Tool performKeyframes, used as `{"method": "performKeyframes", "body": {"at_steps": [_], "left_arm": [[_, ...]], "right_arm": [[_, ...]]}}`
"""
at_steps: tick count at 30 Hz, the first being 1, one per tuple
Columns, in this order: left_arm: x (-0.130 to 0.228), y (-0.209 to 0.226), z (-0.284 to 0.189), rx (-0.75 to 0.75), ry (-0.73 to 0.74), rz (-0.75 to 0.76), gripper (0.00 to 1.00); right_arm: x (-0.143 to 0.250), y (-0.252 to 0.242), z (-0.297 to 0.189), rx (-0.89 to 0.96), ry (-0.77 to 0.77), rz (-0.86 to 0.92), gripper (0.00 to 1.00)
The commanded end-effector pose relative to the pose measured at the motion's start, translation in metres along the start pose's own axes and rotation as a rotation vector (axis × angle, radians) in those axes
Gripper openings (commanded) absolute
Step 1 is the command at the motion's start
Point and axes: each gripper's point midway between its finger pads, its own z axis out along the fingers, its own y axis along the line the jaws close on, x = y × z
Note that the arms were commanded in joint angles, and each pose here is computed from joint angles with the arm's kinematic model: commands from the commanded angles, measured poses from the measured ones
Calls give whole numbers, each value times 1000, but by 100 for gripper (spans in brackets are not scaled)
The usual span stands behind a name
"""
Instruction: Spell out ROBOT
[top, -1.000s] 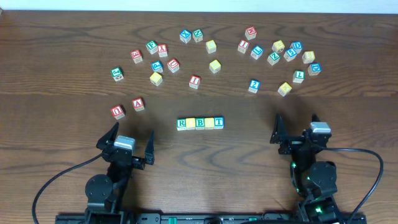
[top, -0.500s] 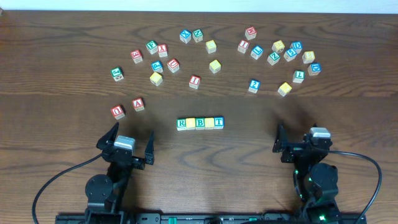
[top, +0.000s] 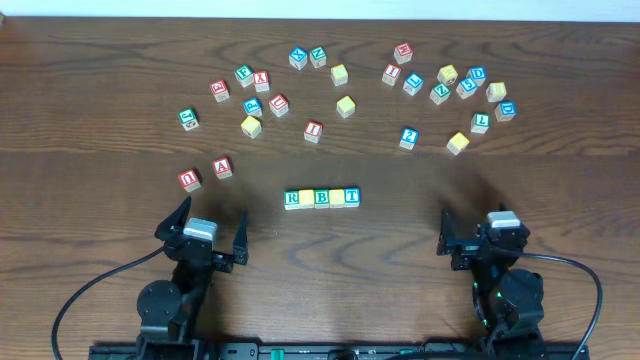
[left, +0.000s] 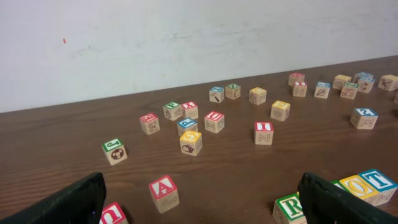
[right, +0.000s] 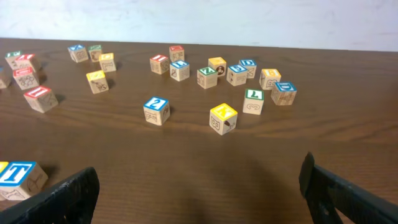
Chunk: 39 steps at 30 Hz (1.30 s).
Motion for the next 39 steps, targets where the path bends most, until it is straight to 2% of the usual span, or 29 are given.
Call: {"method": "performKeyframes", "body": {"at_steps": [1, 5, 10, 39], "left_arm": [[15, -2, 0, 11, 50, -7, 97], [15, -2, 0, 11, 50, -7, 97], [15, -2, 0, 11, 50, -7, 97], [15, -2, 0, 11, 50, -7, 97]], "right_arm": [[2, 2, 0, -14, 3, -55, 99], [-5, 3, -2, -20, -29, -87, 99], [-30, 2, -11, -11, -145, -137, 99], [-30, 3, -11, -17, -145, -136, 99]]}}
